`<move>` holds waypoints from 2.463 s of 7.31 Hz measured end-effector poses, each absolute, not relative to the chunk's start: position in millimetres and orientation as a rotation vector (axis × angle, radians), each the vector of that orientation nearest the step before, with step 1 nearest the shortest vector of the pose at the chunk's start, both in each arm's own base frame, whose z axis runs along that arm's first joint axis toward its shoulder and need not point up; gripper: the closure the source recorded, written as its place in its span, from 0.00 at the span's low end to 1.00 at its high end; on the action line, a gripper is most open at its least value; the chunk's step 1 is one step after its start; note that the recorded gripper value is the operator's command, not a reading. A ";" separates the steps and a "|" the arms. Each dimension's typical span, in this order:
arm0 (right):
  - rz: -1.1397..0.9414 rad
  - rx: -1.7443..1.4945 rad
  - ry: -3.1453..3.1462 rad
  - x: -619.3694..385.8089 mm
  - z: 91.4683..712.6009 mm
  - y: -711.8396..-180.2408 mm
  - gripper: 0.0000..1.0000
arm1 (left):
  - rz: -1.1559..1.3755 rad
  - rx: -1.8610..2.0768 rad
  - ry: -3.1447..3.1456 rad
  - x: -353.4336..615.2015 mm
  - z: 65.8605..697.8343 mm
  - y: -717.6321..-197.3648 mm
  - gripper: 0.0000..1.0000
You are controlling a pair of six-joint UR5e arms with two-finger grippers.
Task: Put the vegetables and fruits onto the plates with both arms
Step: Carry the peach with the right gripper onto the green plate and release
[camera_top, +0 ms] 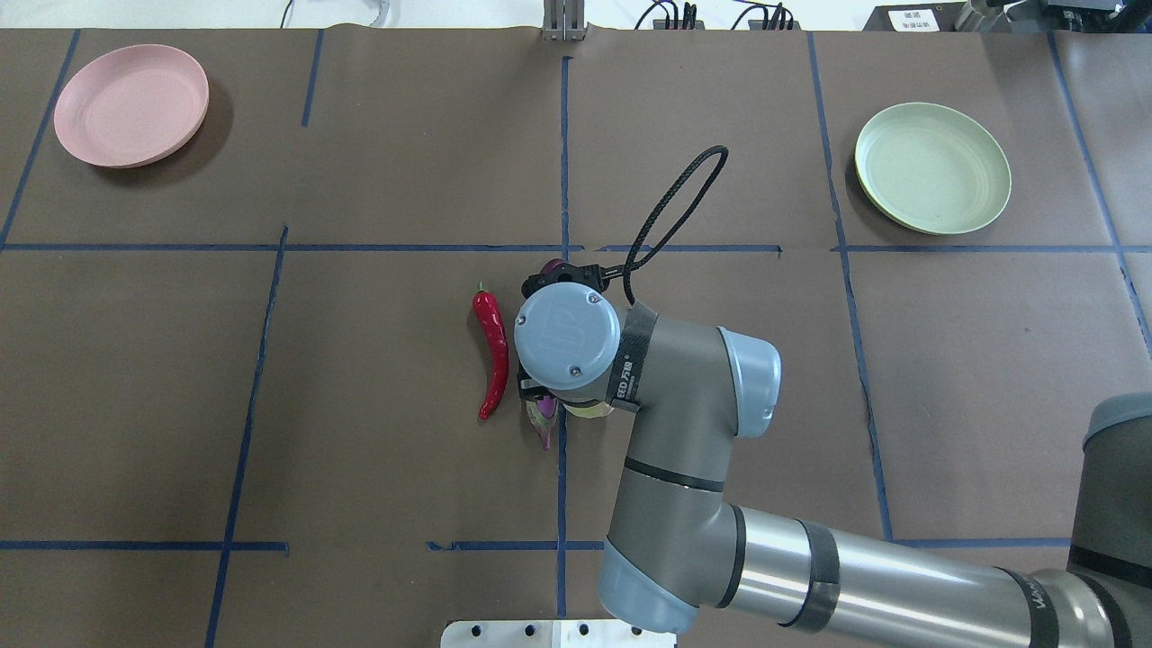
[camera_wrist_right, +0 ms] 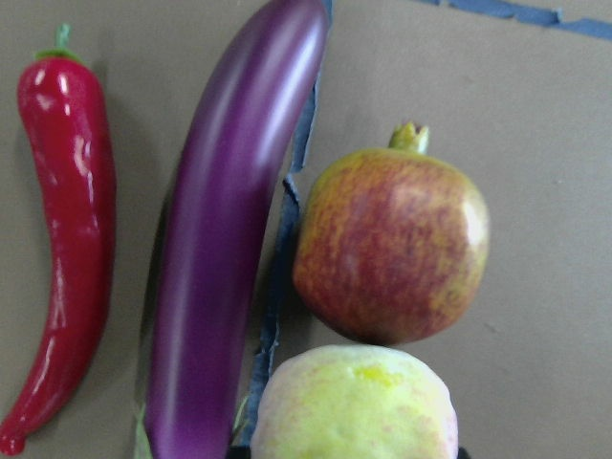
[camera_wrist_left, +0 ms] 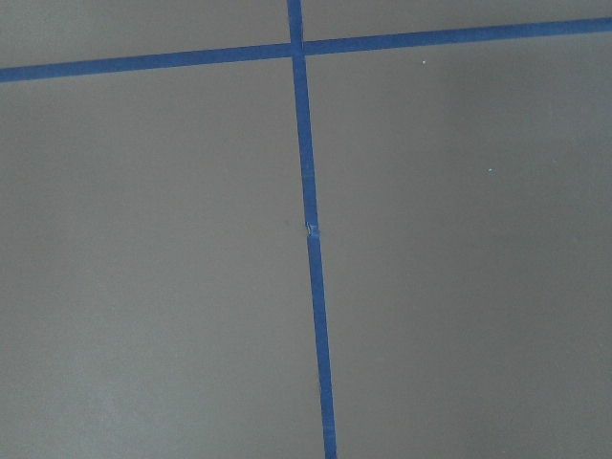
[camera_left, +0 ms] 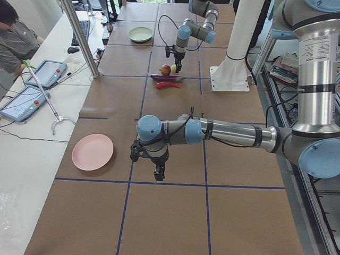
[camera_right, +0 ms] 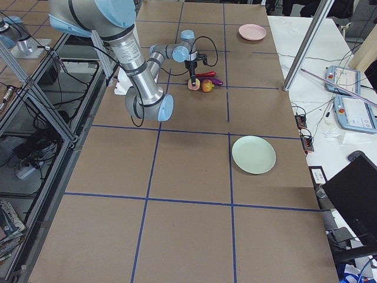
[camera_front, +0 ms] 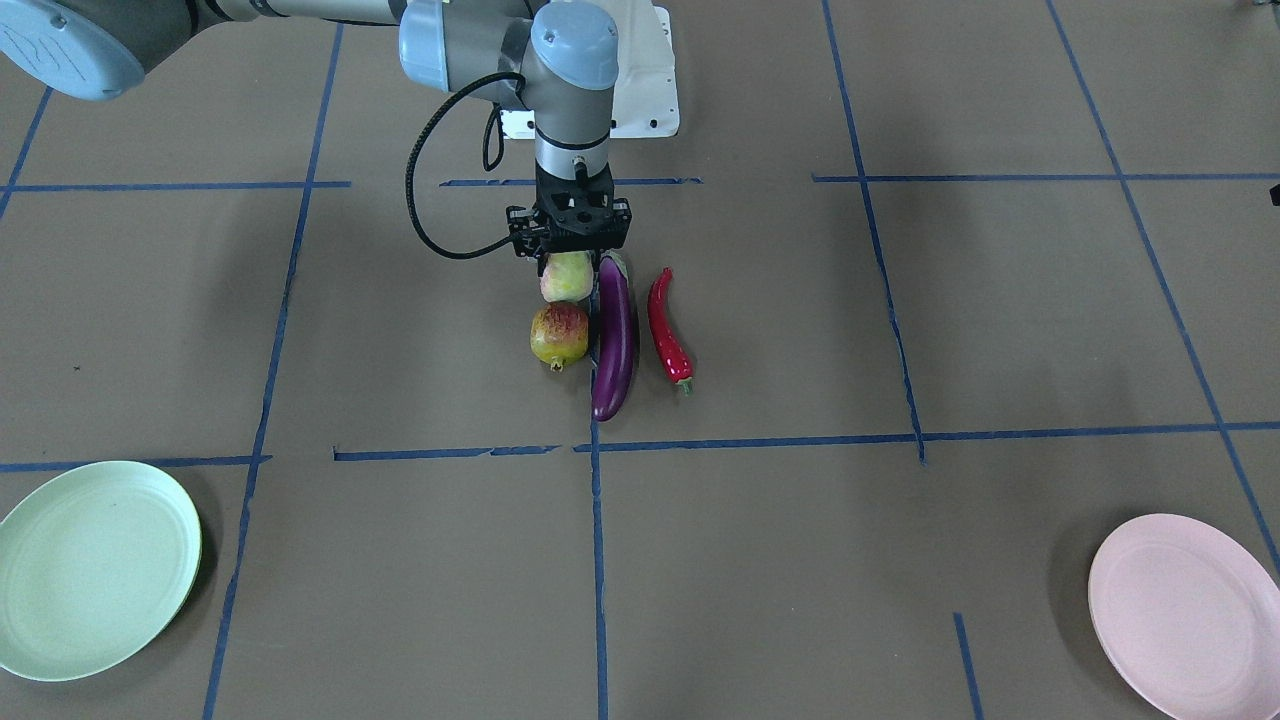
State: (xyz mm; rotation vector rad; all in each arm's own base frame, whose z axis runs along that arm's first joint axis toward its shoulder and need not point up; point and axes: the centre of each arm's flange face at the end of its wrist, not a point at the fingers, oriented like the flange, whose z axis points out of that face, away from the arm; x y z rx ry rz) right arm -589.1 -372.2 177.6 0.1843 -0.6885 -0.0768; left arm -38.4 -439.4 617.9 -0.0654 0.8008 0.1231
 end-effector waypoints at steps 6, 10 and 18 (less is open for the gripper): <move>-0.309 0.230 -0.649 -354.4 231.8 -540.0 0.99 | 0.123 -0.072 0.801 -37.3 621.5 -439.4 0.00; -0.427 0.267 -0.676 -251.1 430.9 -661.0 0.89 | 0.124 -0.069 0.801 -37.2 619.6 -439.4 0.00; -0.368 0.197 -0.676 -194.9 551.9 -686.3 0.00 | 0.136 -0.048 0.802 -36.6 608.8 -440.4 0.00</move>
